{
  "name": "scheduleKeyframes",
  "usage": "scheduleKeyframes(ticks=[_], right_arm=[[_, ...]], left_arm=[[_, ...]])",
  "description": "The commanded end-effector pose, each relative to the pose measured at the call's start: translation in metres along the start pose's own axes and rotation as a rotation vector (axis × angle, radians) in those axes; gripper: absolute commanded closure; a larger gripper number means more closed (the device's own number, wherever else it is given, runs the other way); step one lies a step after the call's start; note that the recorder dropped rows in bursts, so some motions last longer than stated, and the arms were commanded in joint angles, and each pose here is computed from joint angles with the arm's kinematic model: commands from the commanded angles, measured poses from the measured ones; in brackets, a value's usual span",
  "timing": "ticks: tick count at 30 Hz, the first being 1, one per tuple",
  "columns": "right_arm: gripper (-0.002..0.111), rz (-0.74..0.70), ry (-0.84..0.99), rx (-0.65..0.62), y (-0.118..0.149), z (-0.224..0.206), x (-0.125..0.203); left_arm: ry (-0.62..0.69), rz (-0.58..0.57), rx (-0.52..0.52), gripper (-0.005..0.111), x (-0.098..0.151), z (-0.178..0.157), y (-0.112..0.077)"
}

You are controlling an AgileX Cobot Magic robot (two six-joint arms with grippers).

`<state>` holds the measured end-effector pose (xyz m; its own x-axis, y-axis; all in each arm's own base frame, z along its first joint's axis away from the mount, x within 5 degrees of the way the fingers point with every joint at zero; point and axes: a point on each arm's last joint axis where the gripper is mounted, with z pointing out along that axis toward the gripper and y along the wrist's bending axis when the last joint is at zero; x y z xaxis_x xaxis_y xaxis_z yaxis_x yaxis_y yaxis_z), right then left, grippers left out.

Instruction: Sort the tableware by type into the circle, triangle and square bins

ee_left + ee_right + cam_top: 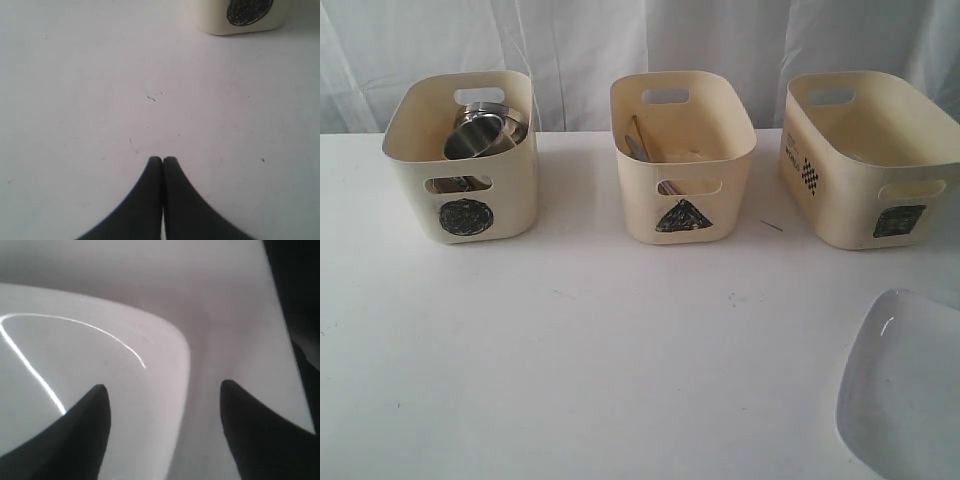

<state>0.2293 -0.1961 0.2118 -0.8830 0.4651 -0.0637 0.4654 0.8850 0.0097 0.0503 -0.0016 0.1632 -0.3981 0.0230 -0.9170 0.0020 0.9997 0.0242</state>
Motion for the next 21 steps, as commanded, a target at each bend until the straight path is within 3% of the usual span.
scheduleKeyframes(ticks=[1,11,21], right_arm=[[0.048,-0.182,0.16,-0.033,-0.015,0.02,0.007],[0.048,-0.363,0.076,-0.039,-0.032,0.05,-0.007],[0.048,-0.398,0.012,-0.456,-0.002,0.096,-0.018]], left_arm=[[0.0,-0.007,-0.001,0.107,0.001,0.0,0.0],[0.0,-0.007,-0.001,0.107,0.001,0.0,0.0],[0.0,-0.007,-0.001,0.107,0.001,0.0,0.0]])
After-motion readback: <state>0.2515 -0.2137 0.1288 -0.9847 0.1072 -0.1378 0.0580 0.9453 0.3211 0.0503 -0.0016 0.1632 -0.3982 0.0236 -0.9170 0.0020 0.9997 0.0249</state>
